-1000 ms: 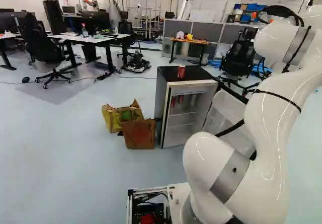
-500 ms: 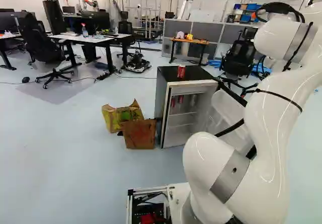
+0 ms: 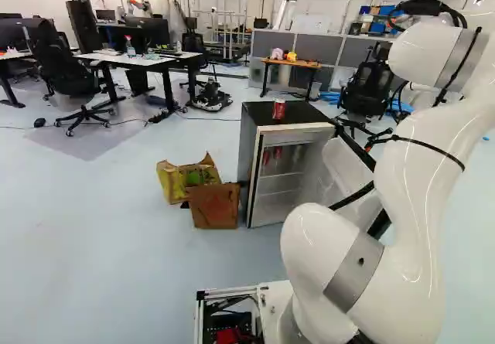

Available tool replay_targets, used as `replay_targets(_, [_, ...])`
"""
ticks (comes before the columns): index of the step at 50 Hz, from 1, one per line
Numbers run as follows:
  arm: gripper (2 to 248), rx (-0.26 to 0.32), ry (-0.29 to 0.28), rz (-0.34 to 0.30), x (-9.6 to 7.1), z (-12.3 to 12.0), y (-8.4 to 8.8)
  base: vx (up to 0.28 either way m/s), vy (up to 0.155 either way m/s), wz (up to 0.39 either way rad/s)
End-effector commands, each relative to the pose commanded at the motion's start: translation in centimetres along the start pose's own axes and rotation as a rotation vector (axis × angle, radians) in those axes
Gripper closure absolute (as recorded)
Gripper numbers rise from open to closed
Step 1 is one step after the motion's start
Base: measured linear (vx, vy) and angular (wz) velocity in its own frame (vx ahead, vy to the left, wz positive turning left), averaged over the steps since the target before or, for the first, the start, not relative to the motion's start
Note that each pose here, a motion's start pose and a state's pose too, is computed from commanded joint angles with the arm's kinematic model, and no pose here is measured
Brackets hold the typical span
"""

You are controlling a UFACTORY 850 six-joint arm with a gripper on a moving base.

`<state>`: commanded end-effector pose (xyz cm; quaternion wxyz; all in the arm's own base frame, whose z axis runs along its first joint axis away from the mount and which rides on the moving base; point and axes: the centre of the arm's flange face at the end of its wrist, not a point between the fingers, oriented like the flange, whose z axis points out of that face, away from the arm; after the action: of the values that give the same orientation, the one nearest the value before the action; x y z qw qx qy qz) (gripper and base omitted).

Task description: Grab a drink from the fridge

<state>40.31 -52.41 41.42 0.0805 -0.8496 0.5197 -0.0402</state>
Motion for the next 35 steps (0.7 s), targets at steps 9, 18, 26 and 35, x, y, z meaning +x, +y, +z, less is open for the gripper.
replay_targets(9, [3,-0.001,-0.017,-0.006,-0.8,0.1,-0.4,0.000,0.000,0.000])
replay_targets(18, [3,-0.003,-0.034,-0.012,-1.5,0.2,-0.7,0.000,0.000,0.000])
replay_targets(26, [3,-0.004,-0.049,-0.018,-2.3,0.3,-1.1,0.000,0.000,0.000])
replay_targets(35, [3,-0.006,-0.066,-0.025,-3.1,0.4,-1.5,0.000,0.000,0.000])
